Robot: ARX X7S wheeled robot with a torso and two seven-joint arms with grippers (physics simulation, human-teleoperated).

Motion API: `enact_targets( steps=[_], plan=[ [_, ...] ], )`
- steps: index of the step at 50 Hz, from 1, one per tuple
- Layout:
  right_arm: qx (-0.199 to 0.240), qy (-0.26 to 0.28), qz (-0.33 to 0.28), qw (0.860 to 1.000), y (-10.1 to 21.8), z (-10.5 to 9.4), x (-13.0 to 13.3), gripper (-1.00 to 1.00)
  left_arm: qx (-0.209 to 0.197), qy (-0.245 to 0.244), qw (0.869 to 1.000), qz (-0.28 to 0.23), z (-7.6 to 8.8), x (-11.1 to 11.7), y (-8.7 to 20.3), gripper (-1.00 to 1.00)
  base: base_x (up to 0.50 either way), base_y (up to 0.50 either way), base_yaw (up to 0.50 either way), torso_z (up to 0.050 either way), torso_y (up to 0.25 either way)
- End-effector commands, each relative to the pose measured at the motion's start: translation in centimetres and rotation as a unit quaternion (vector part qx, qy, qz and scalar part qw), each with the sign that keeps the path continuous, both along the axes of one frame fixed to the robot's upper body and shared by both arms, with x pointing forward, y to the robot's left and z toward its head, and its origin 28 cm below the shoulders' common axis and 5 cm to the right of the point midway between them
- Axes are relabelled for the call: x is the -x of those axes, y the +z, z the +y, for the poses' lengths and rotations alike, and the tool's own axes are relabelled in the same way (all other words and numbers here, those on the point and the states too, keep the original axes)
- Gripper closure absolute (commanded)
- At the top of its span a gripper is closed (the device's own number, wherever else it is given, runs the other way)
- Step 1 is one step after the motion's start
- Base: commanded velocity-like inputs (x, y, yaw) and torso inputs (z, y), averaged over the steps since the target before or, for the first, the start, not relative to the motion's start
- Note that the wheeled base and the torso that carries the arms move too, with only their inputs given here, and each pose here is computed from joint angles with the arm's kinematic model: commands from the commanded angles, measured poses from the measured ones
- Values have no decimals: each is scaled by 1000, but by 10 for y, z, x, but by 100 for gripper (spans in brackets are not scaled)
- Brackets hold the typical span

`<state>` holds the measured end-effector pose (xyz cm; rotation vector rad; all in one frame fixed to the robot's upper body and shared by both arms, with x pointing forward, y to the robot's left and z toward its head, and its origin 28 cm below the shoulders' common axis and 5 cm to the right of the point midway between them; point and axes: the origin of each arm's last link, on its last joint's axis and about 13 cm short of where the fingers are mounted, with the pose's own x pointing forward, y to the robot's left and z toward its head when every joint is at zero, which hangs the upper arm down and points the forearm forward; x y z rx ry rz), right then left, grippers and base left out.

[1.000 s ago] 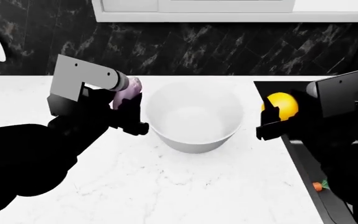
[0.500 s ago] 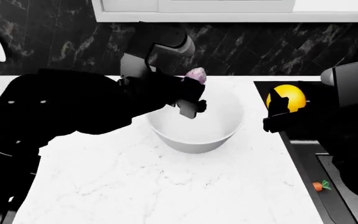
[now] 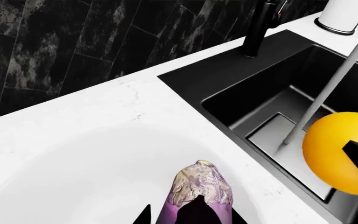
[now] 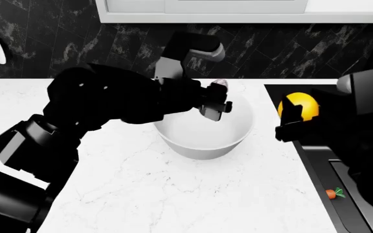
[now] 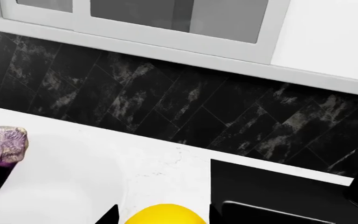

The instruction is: Pick the eggplants and oranges from the sink and place them in one bowl. Place the carrot in the other bowl. Then turn off the sink faucet.

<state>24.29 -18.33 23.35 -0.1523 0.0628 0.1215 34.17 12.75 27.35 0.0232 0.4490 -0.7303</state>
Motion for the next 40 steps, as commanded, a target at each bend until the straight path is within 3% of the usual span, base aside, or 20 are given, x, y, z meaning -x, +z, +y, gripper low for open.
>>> enact_targets(
  steps=[1,40],
  plan=[
    [-4,0,4,1000,-5,0,0,100,-7,21,1000,11,-1,-14,-9,100,0,0,0,0,0],
    [-8,4,19,1000,-13,0,-4,100,-37,37,997,50,-8,-29,-47,100,0,0,0,0,1]
  ],
)
